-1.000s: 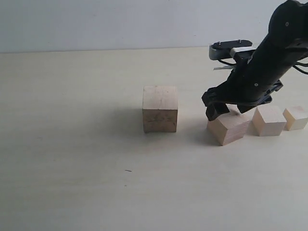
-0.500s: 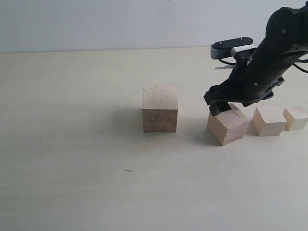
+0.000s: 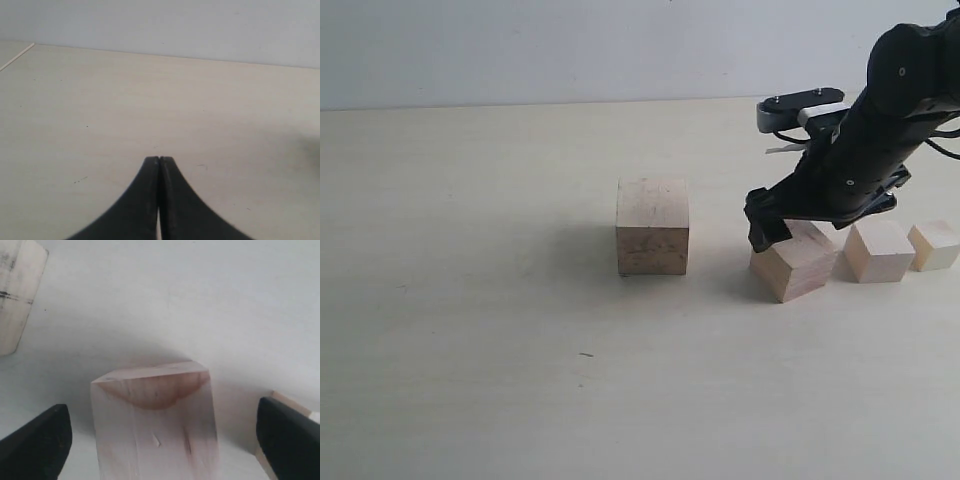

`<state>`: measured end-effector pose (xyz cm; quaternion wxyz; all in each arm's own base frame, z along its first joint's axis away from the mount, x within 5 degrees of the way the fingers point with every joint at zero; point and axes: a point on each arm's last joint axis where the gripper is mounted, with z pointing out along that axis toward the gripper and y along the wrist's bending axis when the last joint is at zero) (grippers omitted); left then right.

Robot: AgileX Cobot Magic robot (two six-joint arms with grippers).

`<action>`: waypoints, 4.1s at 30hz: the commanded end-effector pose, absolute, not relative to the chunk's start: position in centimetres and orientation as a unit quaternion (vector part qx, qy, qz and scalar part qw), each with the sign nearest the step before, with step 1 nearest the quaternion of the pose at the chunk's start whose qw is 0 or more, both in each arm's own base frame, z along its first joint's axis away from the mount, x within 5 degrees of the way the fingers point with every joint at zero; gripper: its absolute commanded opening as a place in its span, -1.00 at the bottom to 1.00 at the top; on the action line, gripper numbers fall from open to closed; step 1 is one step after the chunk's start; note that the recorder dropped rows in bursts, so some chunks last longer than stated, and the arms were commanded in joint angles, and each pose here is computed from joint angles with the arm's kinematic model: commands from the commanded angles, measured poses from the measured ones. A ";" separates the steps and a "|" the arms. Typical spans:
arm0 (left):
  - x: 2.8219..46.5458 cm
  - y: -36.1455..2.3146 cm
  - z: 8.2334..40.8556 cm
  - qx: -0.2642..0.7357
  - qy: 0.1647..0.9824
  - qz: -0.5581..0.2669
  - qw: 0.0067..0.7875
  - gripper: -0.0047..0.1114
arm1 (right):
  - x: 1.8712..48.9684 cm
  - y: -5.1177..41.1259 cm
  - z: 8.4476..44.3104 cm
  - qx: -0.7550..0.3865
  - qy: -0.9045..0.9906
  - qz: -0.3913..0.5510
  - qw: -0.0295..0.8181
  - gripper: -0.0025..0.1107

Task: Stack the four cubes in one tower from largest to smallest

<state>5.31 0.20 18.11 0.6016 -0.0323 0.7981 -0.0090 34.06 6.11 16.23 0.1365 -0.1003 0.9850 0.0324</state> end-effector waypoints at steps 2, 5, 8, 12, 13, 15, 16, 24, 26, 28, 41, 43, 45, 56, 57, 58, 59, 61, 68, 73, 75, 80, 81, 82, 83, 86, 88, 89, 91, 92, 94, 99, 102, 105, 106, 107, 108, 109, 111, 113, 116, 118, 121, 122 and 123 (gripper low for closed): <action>5.3 0.2 18.1 -0.036 0.794 -0.011 0.607 -0.92 | 34.2 6.1 16.3 -0.097 0.985 0.038 0.135 0.72; 5.3 0.2 18.1 -0.036 0.794 -0.011 0.607 -0.92 | 34.5 6.7 15.2 -0.069 0.987 0.067 0.126 0.72; 5.3 0.2 18.1 -0.036 0.794 -0.011 0.607 -0.92 | 34.2 6.8 14.5 -0.084 0.989 0.072 0.100 0.71; 5.3 0.2 18.1 -0.037 0.794 -0.012 0.607 -0.92 | 34.0 6.7 14.1 -0.086 0.990 0.070 0.084 0.54; 5.3 0.2 18.1 -0.037 0.794 -0.012 0.607 -0.92 | 34.0 6.7 14.1 -0.085 0.991 0.070 0.081 0.42; 5.3 0.2 18.1 -0.037 0.794 -0.012 0.607 -0.92 | 34.0 6.8 14.5 -0.087 0.991 0.072 0.073 0.12; 5.3 0.2 18.1 -0.037 0.794 -0.012 0.607 -0.92 | 34.0 6.8 14.7 -0.088 0.991 0.073 0.066 0.01; 5.3 0.2 18.1 -0.036 0.794 -0.011 0.607 -0.92 | 35.3 7.9 21.0 -0.088 0.986 0.119 0.075 -0.30; 5.3 0.2 18.1 -0.036 0.794 -0.011 0.607 -0.92 | 35.5 8.6 23.3 -0.075 0.980 0.163 0.085 -0.30; 5.3 0.2 18.1 -0.036 0.794 -0.011 0.607 -0.92 | 35.6 9.7 25.7 -0.082 0.966 0.223 0.105 -0.30; 5.3 0.2 18.1 -0.037 0.794 -0.012 0.607 -0.92 | 37.2 15.8 29.6 -0.380 0.863 0.245 0.225 -0.30; 5.3 0.2 18.1 -0.037 0.794 -0.012 0.607 -0.92 | 37.9 15.8 29.3 -0.426 0.844 0.225 0.236 -0.30; 5.3 0.2 18.1 -0.037 0.794 -0.012 0.607 -0.92 | 38.6 15.6 28.6 -0.469 0.829 0.190 0.236 -0.30; 5.3 0.2 18.1 -0.036 0.794 -0.011 0.607 -0.92 | 39.0 15.2 25.6 -0.552 0.800 0.160 0.173 -0.30; 5.3 0.2 18.1 -0.036 0.794 -0.011 0.607 -0.92 | 39.0 15.3 25.6 -0.566 0.788 0.161 0.178 -0.30; 5.3 0.2 18.1 -0.036 0.794 -0.011 0.607 -0.92 | 39.2 15.5 25.4 -0.588 0.770 0.161 0.189 -0.30; 5.3 0.2 18.1 -0.036 0.794 -0.011 0.607 -0.92 | 39.4 15.7 25.3 -0.597 0.759 0.163 0.200 -0.30; 5.3 0.2 18.1 -0.036 0.794 -0.011 0.607 -0.92 | 40.0 15.9 25.0 -0.598 0.753 0.154 0.228 -0.30; 5.3 0.2 18.1 -0.037 0.794 -0.011 0.607 -0.92 | 40.5 15.9 23.4 -0.567 0.781 0.161 0.207 -0.30; 5.3 0.2 18.1 -0.037 0.794 -0.011 0.607 -0.92 | 40.5 15.6 23.2 -0.529 0.815 0.151 0.182 -0.30; 5.3 0.2 18.1 -0.037 0.794 -0.011 0.607 -0.92 | 40.5 15.3 23.1 -0.491 0.842 0.147 0.170 -0.30; 5.3 0.2 18.1 -0.035 0.794 -0.011 0.607 -0.92 | 40.3 15.4 23.0 -0.333 0.918 0.171 0.131 -0.30; 5.3 0.2 18.1 -0.035 0.794 -0.011 0.607 -0.92 | 40.2 15.4 23.0 -0.294 0.932 0.178 0.118 -0.30; 5.3 0.2 18.1 -0.035 0.794 -0.011 0.607 -0.92 | 40.1 15.6 23.0 -0.256 0.943 0.185 0.106 -0.30; 5.3 0.2 18.1 -0.035 0.794 -0.011 0.607 -0.92 | 40.0 15.8 23.0 -0.217 0.953 0.190 0.097 -0.30; 5.3 0.2 18.1 -0.036 0.794 -0.011 0.607 -0.92 | 39.8 16.7 23.0 -0.170 0.962 0.194 0.089 -0.30; 5.3 0.2 18.1 -0.036 0.794 -0.011 0.607 -0.92 | 39.7 17.3 23.0 -0.145 0.965 0.196 0.093 -0.30; 5.3 0.2 18.1 -0.036 0.794 -0.011 0.607 -0.92 | 39.6 17.6 23.0 -0.123 0.968 0.199 0.091 -0.30; 5.3 0.2 18.1 -0.036 0.794 -0.011 0.607 -0.92 | 39.5 18.2 23.0 -0.087 0.971 0.203 0.089 -0.30; 5.3 0.2 18.1 -0.036 0.794 -0.011 0.607 -0.92 | 39.5 18.5 23.0 -0.075 0.972 0.200 0.093 -0.30; 5.3 0.2 18.1 -0.036 0.794 -0.011 0.607 -0.92 | 39.7 19.0 23.0 -0.060 0.973 0.190 0.113 -0.30; 5.3 0.2 18.1 -0.036 0.794 -0.011 0.607 -0.92 | 39.6 19.4 22.8 -0.041 0.982 0.112 0.146 -0.31; 5.3 0.2 18.1 -0.036 0.794 -0.011 0.607 -0.92 | 39.2 20.0 22.8 -0.040 0.983 0.095 0.151 -0.31; 5.3 0.2 18.1 -0.036 0.794 -0.011 0.607 -0.92 | 39.0 21.0 22.9 -0.047 0.980 0.098 0.165 -0.31; 5.3 0.2 18.1 -0.036 0.794 -0.011 0.607 -0.92 | 39.0 21.1 22.9 -0.042 0.980 0.093 0.171 -0.31; 5.3 0.2 18.1 -0.036 0.794 -0.011 0.607 -0.92 | 38.9 21.2 22.9 -0.034 0.980 0.087 0.173 -0.31; 5.3 0.2 18.1 -0.035 0.794 -0.010 0.607 -0.92 | 39.0 21.1 22.9 -0.024 0.981 0.082 0.175 -0.31; 5.3 0.2 18.1 -0.035 0.794 -0.010 0.607 -0.92 | 38.9 21.1 22.9 -0.016 0.982 0.081 0.171 -0.31; 5.3 0.2 18.1 -0.035 0.794 -0.010 0.607 -0.92 | 38.7 21.2 22.8 0.002 0.983 0.079 0.164 -0.31; 5.3 0.2 18.1 -0.035 0.794 -0.010 0.607 -0.92 | 38.7 21.2 22.8 0.007 0.984 0.079 0.162 -0.31; 5.3 0.2 18.1 -0.035 0.794 -0.010 0.607 -0.92 | 38.6 21.1 22.9 0.026 0.984 0.076 0.159 -0.31; 5.3 0.2 18.1 -0.035 0.794 -0.010 0.607 -0.92 | 38.4 20.9 23.2 0.035 0.984 0.071 0.157 -0.31; 5.3 0.2 18.1 -0.035 0.794 -0.010 0.607 -0.92 | 38.3 20.6 23.6 0.053 0.984 0.061 0.157 -0.31; 5.3 0.2 18.1 -0.035 0.794 -0.010 0.607 -0.92 | 38.3 20.5 23.6 0.058 0.984 0.058 0.158 -0.31; 5.3 0.2 18.1 -0.037 0.794 -0.012 0.607 -0.92 | 38.3 20.5 23.6 0.059 0.984 0.058 0.158 -0.31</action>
